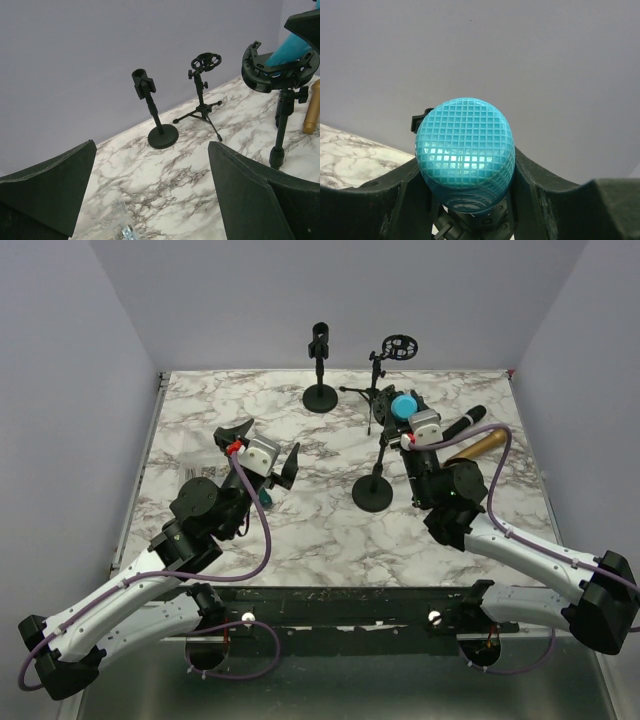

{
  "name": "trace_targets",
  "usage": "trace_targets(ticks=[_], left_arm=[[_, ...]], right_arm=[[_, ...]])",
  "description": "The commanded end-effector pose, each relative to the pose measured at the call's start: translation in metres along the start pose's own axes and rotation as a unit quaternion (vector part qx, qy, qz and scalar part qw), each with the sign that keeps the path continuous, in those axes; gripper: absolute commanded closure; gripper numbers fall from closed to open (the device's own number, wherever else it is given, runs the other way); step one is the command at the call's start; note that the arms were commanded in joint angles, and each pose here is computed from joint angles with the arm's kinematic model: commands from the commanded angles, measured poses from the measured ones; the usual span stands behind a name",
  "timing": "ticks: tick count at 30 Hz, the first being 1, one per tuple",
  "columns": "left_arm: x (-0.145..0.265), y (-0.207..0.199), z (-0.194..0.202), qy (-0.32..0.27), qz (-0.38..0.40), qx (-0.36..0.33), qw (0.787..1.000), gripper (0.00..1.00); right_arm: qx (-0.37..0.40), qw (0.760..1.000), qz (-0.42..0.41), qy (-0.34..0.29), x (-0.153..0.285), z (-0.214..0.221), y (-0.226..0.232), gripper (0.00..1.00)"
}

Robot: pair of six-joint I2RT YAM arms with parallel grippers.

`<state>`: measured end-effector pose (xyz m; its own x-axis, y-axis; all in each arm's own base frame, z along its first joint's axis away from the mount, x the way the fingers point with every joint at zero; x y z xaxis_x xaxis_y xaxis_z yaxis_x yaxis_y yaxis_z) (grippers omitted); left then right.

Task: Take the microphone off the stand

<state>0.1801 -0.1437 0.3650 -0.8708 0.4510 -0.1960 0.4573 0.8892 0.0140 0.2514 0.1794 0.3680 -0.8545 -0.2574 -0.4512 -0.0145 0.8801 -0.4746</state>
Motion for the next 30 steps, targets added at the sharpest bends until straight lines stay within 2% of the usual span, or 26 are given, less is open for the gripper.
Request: trace_targets(ticks=[1, 11, 14, 19, 25, 30], left_arm=[[-0.001, -0.004, -0.001, -0.012, 0.015, 0.001, 1.0, 0.01], [-0.003, -0.006, 0.002, -0.006, 0.019, -0.002, 1.0, 0.01], [-0.004, -0.006, 0.003, -0.004, 0.019, -0.001, 1.0, 0.02], [-0.005, -0.007, 0.004, -0.002, 0.021, -0.001, 1.0, 0.02], [-0.006, -0.009, 0.005, 0.001, 0.025, 0.002, 1.0, 0.01], [-0.005, -0.008, 0.005, 0.001, 0.025, 0.002, 1.0, 0.01]], right_arm=[[0.009, 0.999, 0.008, -0.037, -0.001, -0.01, -0.008, 0.65], [-0.011, 0.998, 0.018, -0.062, -0.004, -0.041, -0.036, 0.74], [-0.033, 0.997, 0.025, -0.07, -0.006, -0.057, -0.05, 0.79], [-0.075, 0.992, 0.036, -0.092, -0.002, -0.084, -0.077, 0.91], [-0.146, 0.981, 0.03, -0.127, 0.009, -0.114, -0.104, 0.96], [-0.182, 0.975, 0.082, -0.101, 0.018, -0.118, -0.128, 0.99]])
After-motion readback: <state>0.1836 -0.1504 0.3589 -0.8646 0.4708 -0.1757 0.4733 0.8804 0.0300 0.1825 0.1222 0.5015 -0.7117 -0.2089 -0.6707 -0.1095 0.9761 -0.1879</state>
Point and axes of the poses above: each gripper's point midway between its finger pads, its own x axis back along the fingers, its own y axis along the line the jaws close on, z = x × y, the point moved 8 cm from there along x, back along the fingers, and after that the axes turned 13 degrees about x, right-handed, at the moved point
